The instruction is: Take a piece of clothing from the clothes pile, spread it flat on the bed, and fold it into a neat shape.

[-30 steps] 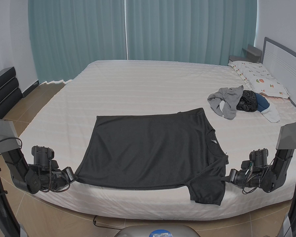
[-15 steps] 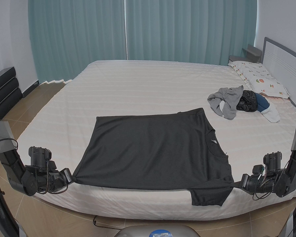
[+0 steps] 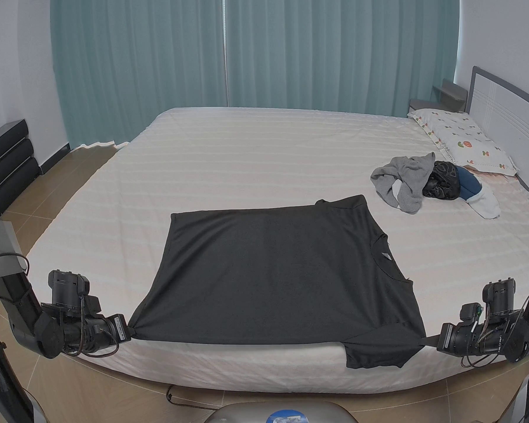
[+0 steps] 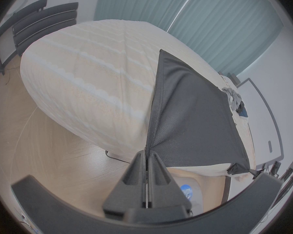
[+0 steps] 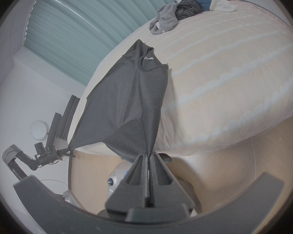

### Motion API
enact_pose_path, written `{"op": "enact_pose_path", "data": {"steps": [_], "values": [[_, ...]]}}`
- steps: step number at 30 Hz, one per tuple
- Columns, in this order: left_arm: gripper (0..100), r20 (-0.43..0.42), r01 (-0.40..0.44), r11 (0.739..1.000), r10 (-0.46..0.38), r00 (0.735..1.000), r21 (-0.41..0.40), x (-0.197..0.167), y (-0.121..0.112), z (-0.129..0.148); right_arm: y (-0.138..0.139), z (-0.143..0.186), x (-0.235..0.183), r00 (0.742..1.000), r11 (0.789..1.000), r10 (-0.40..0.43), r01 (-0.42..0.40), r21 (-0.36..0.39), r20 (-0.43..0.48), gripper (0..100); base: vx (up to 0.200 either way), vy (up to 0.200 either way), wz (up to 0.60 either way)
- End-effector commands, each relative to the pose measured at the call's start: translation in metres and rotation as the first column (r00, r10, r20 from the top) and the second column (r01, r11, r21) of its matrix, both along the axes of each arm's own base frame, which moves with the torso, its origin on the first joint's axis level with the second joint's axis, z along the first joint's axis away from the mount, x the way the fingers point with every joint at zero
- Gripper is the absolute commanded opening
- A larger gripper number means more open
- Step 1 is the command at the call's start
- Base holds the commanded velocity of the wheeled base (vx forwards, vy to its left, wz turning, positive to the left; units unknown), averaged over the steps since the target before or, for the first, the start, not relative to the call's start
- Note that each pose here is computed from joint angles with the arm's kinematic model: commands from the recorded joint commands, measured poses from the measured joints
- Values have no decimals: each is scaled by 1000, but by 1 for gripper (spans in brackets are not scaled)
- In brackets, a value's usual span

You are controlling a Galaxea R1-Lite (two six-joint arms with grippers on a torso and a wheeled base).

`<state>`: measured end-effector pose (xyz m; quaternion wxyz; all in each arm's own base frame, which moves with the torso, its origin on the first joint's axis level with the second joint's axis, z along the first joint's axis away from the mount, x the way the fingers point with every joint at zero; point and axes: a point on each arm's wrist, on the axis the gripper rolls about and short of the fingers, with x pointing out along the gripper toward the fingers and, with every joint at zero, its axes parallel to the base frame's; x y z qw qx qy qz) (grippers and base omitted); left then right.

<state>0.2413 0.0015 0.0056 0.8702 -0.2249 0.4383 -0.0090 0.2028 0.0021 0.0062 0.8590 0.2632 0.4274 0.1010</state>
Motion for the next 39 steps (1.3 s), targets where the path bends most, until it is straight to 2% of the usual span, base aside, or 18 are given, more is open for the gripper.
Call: {"op": "enact_pose_path", "data": {"steps": [1, 7, 14, 19, 27, 32, 39], "values": [[0, -15, 12, 999, -12, 1000, 40, -7, 1, -2, -1, 4, -10, 1000, 1000, 4, -4, -10, 2, 0, 0, 0, 0], [0, -22, 56, 995, -54, 998, 79, -17, 1, -1, -4, 8, -21, 1000, 999, 14, -14, -35, 17, 0, 0, 0, 0], [0, -33, 119, 984, -116, 993, 129, -30, 1, 1, -6, 11, -28, 1000, 998, 21, -22, -54, -6, 0, 0, 0, 0], [0, -42, 133, 980, -128, 991, 149, -35, 0, 1, -6, 15, -37, 999, 996, 46, -48, -76, -26, 0, 0, 0, 0], [0, -89, 178, 956, -162, 983, 234, -50, 1, -2, -8, 17, -48, 994, 989, 89, -96, -111, -65, 0, 0, 0, 0], [0, -88, 192, 948, -175, 981, 255, -58, 1, 1, -8, 22, -56, 992, 986, 103, -111, -125, -70, 0, 0, 0, 0], [0, -130, 242, 932, -214, 968, 270, -68, 0, 7, -8, 27, -67, 987, 979, 131, -143, -147, -89, 0, 0, 0, 0]]}}
